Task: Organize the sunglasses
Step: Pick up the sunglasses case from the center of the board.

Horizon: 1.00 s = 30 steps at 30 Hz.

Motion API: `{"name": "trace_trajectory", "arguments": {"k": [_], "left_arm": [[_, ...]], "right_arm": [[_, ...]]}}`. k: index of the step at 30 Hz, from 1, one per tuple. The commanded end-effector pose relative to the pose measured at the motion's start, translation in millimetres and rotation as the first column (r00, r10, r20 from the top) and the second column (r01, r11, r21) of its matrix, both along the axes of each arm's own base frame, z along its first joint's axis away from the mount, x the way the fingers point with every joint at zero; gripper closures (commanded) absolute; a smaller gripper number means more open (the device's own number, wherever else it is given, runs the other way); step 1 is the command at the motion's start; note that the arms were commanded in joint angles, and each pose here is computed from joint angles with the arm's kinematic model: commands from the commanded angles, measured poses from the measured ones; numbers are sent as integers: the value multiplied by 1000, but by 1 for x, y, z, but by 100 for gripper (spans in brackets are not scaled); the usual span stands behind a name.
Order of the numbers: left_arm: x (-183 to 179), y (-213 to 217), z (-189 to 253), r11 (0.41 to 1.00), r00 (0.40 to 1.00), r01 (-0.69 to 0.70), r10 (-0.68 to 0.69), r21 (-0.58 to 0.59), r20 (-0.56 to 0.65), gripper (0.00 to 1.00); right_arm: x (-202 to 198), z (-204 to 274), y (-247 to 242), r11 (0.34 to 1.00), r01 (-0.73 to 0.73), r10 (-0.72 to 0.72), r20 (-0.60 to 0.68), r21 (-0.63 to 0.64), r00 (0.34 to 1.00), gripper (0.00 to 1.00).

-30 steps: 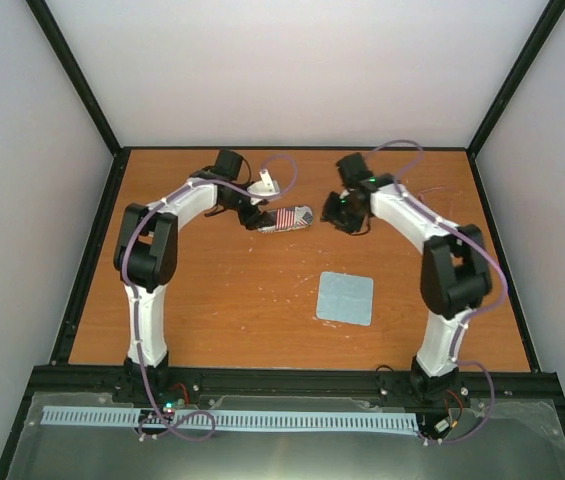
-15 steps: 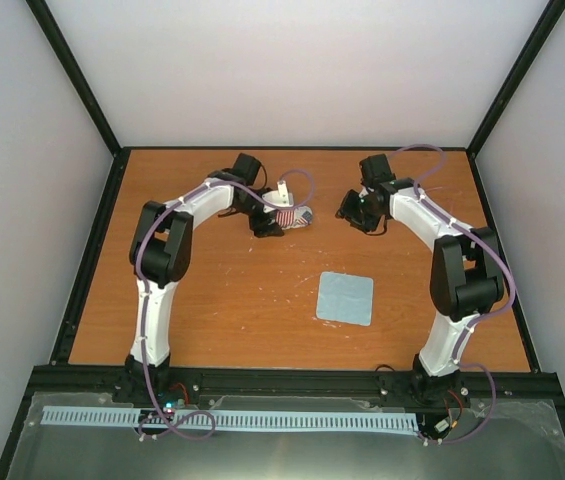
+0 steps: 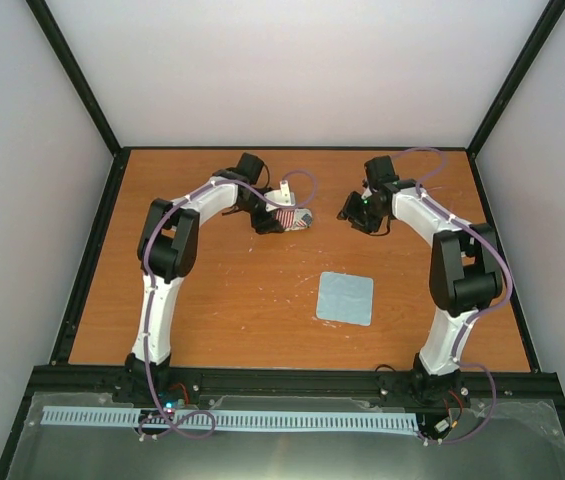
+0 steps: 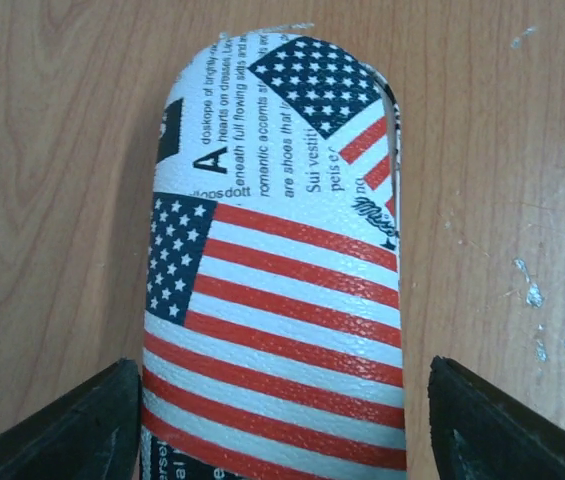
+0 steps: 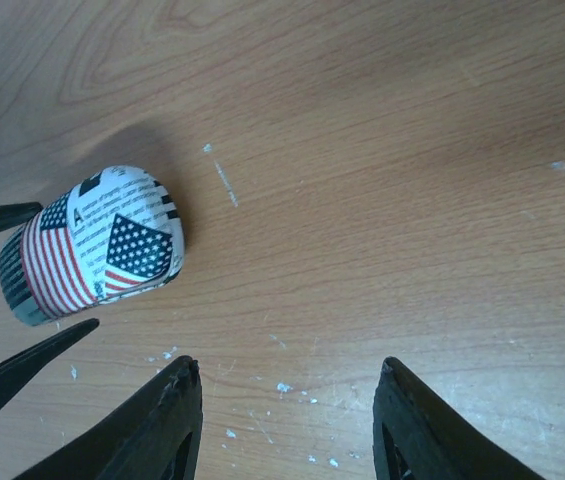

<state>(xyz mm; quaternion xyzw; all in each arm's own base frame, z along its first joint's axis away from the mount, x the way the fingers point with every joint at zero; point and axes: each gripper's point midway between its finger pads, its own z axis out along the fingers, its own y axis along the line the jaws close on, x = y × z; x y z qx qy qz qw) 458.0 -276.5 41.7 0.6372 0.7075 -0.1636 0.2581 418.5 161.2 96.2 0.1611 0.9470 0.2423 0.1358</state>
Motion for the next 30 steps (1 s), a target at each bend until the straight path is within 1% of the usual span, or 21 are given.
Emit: {"name": "trace_trajectory", "arguments": {"k": [1, 5, 7, 11, 13, 15, 19, 20, 23, 24, 26, 27, 28, 30], "left_arm": [[1, -5, 12, 1000, 1000, 23, -23, -11, 18, 24], [0, -2, 2, 1000, 1000, 20, -21, 8, 15, 23], [-1, -1, -3, 1000, 1000, 20, -21, 14, 8, 24], [-2, 1, -12, 999, 1000, 22, -22, 31, -5, 39], [-4, 3, -17, 999, 1000, 24, -23, 39, -14, 43], [-7, 4, -23, 999, 999, 26, -24, 46, -23, 43], [-14, 8, -36, 998, 998, 23, -20, 62, -55, 40], [-15, 9, -39, 998, 998, 23, -19, 66, -63, 42], [-21, 9, -40, 998, 996, 19, -13, 64, -90, 57], [-21, 8, -37, 998, 995, 14, -9, 56, -97, 62], [-21, 4, -25, 1000, 992, -2, 5, 18, -126, 69], [-19, 0, -15, 1000, 989, -13, 11, -15, -149, 72], [-17, -4, -4, 998, 984, -30, 21, -50, -177, 74], [-11, -13, 24, 988, 970, -65, 30, -141, -239, 76]], "right_arm": [[7, -7, -7, 1000, 2, -2, 0, 10, 1000, 53], [9, -10, -5, 1000, -6, 6, -6, 16, 1000, 53], [10, -9, -4, 1000, -12, 13, -3, 16, 1000, 53], [9, -10, -6, 1000, -14, 14, -3, 5, 1000, 53], [8, -10, -7, 1000, -13, 13, -4, 4, 1000, 53], [8, -10, -8, 1000, -10, 10, 2, 7, 1000, 53], [7, -10, -6, 1000, -21, 21, 9, 17, 1000, 51], [7, -9, -5, 1000, -23, 23, 13, 19, 1000, 51], [9, -5, -4, 999, -37, 37, 37, 25, 999, 51], [10, -2, -2, 998, -46, 45, 49, 31, 998, 50], [16, 9, 2, 996, -81, 75, 113, 46, 991, 38], [19, 16, 4, 993, -103, 94, 151, 55, 984, 33], [22, 25, 7, 989, -132, 116, 202, 69, 973, 31], [27, 47, 9, 977, -183, 140, 316, 110, 938, 29]]}}
